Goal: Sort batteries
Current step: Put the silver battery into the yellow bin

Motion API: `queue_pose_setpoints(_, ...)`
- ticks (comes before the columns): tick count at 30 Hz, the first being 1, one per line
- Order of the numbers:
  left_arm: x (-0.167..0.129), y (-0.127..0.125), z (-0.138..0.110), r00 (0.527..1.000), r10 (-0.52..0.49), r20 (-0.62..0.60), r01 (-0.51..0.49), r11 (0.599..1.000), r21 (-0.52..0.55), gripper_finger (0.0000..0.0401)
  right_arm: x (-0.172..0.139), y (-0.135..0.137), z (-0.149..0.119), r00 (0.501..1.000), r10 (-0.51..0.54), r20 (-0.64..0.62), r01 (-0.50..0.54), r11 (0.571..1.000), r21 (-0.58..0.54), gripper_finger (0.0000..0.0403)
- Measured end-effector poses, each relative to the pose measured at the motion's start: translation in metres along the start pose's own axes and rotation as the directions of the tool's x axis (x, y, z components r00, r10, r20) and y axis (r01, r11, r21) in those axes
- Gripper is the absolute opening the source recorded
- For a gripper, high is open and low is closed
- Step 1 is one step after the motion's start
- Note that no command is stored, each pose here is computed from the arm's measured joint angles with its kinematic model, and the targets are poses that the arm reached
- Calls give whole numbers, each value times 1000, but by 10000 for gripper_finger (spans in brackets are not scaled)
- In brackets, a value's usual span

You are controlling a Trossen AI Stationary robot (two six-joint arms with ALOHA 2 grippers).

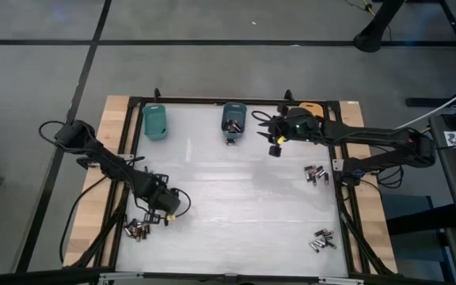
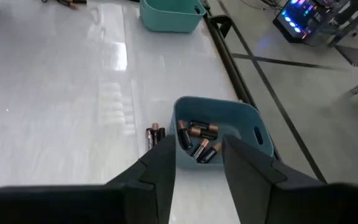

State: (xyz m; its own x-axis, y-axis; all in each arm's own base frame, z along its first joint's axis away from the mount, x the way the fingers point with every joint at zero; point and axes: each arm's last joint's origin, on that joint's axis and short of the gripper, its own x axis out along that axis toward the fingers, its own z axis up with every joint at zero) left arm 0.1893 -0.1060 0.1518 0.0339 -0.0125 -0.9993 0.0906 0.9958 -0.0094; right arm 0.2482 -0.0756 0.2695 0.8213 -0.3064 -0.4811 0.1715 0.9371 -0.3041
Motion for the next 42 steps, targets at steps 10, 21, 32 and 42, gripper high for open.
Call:
queue_pose_setpoints(10, -32, 20, 13, 977, 96, 192, -94, 995, -18, 14, 2, -14, -6, 995, 84, 51, -89, 992, 92, 131)
queue_pose_setpoints(21, -90, 55, 50, 636, 250, 731, -213, 966, -145, 16, 25, -21, -31, 869, 331, 367, -385, 919, 82, 131)
queue_pose_setpoints(32, -104, 114, 99, 266, 355, 896, -203, 930, -308, 16, -3, -38, -23, 963, -147, 224, 87, 963, 256, 131)
queue_pose_setpoints(42, -69, 204, 170, 185, 285, 941, -79, 958, -275, 15, -38, -44, -51, 825, -516, -229, 564, 734, 378, 131)
